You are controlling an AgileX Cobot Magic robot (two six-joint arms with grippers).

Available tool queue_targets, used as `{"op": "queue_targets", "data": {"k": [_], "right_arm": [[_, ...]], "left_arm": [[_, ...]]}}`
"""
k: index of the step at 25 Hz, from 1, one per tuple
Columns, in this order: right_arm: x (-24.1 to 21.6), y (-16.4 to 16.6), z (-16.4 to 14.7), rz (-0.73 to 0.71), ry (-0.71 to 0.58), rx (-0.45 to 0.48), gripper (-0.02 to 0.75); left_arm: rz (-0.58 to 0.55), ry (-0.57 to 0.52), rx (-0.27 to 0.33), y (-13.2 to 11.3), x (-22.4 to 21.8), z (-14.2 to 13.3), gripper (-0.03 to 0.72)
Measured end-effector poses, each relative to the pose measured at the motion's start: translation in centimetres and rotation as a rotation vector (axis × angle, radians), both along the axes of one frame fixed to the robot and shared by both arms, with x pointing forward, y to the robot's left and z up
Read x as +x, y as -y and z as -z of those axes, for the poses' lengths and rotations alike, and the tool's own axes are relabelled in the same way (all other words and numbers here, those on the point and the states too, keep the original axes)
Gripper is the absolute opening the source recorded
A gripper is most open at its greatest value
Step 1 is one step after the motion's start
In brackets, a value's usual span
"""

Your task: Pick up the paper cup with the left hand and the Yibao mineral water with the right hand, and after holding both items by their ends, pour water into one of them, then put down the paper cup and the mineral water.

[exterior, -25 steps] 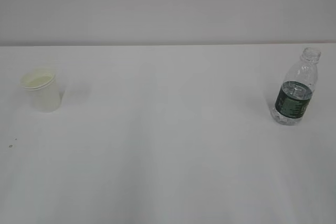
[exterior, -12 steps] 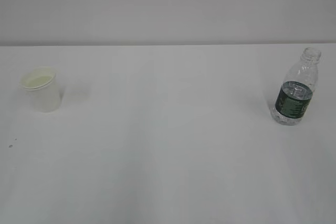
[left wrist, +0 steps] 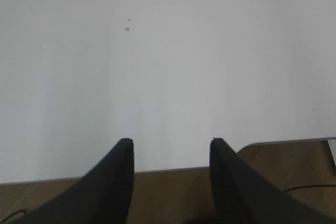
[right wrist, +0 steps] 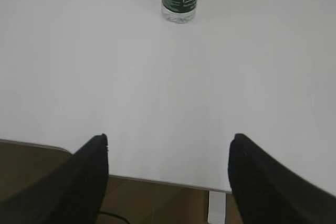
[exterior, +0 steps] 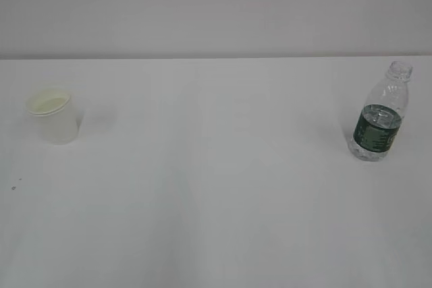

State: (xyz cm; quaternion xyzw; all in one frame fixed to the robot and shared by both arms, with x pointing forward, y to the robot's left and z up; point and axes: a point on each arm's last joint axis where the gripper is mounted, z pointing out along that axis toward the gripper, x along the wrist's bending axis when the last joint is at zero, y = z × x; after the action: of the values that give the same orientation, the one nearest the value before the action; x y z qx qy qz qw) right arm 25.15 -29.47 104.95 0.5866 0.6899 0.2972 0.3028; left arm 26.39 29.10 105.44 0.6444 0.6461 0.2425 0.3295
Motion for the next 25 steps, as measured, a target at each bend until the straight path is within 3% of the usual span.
{"op": "queue_targets", "data": {"k": [12,25], "right_arm": [[-1.8,0.0,0.0,0.000,0.109,0.001,0.535],[-2.5,0.1,0.2,0.000,0.161,0.003,0.535]], "left_arm": [[0.005,0.183,-0.003,0.1,-3.1,-0.1,0.330],[0.008,0.199,-0.005,0.1,-3.4,-0.2,0.321]]}}
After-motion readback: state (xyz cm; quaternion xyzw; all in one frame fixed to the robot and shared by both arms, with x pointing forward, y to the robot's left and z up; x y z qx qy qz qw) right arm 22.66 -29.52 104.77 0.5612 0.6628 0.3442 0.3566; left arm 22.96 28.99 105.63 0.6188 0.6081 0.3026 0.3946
